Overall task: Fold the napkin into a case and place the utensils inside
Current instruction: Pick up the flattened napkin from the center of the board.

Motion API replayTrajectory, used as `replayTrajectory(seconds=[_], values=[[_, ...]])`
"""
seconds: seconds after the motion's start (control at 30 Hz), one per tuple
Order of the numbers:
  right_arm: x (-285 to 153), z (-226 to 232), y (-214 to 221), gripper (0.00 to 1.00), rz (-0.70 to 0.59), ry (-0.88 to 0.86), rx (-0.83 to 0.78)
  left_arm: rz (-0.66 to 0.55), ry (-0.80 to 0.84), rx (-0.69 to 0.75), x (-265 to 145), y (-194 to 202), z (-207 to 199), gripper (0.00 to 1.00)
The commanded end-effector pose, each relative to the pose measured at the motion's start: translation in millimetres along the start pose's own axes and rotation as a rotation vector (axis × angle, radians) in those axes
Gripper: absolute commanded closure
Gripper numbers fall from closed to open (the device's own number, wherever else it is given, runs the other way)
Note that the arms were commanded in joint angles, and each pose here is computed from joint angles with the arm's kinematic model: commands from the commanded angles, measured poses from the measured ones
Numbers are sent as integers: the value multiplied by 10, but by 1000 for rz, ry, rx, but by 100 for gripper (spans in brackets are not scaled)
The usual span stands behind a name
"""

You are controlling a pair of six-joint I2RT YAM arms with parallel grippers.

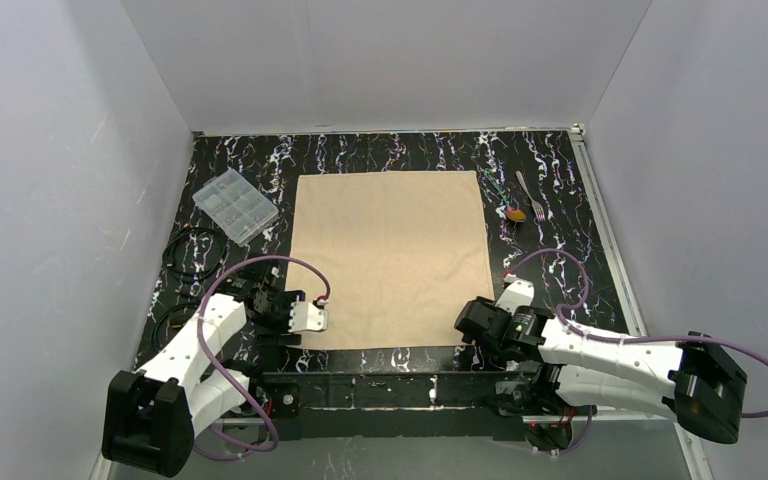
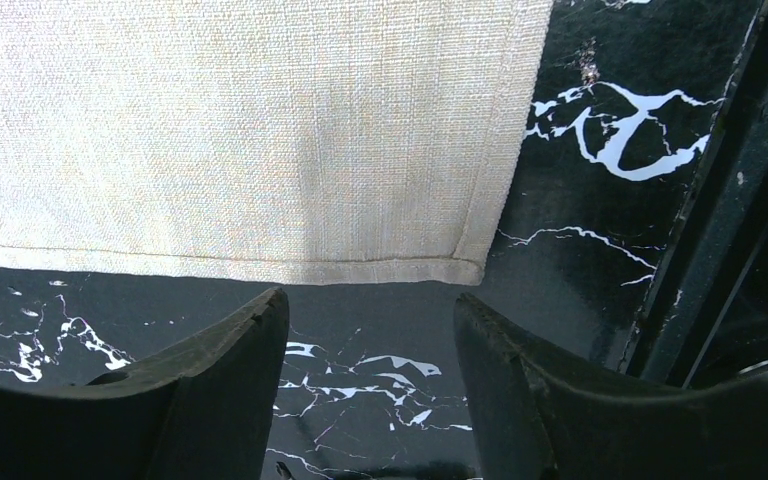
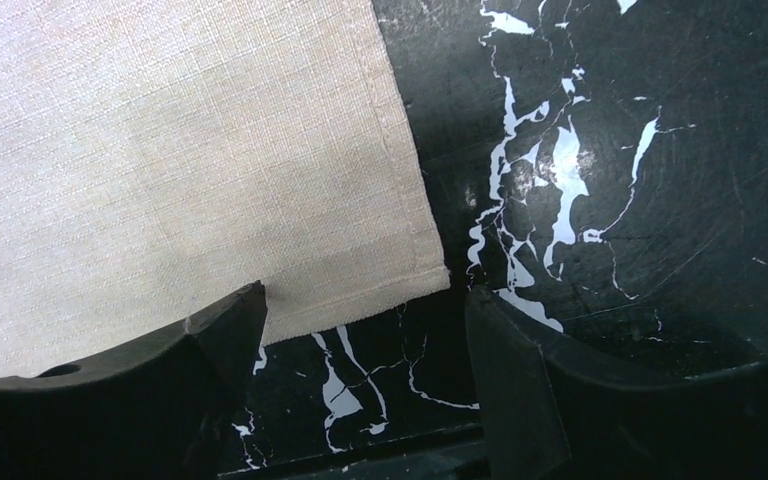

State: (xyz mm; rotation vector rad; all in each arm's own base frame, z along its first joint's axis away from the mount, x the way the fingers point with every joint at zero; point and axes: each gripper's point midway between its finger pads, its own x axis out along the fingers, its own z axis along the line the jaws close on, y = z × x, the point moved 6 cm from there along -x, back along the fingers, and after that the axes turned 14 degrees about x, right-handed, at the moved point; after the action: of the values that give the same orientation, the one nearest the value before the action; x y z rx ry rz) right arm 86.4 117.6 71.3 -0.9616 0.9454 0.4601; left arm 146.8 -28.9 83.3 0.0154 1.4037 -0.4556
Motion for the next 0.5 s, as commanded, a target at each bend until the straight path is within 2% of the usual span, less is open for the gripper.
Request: replayTrajectory(seconds=[0.0,0.1,0.2,0.3,0.4,0.47], values=[[33,32,-26,22,-30,7,14,1,12,2,10,-3,-9,42],[42,33,-18,35,-27,7,15,-2,2,11,28,-2,-2,46],[24,27,-38,49,-34,5,18,-6,1,5,36,-4,14,56],[-10,30,-71,57,-42,-5,25,-15,4,-9,28,-21,24,63],[-42,47,-96,57,-46,-14,25,-36,34,7,-18,-58,-47,60],[-56,64,-100,57,-44,-19,22,-57,49,42,-45,-90,-122,47]])
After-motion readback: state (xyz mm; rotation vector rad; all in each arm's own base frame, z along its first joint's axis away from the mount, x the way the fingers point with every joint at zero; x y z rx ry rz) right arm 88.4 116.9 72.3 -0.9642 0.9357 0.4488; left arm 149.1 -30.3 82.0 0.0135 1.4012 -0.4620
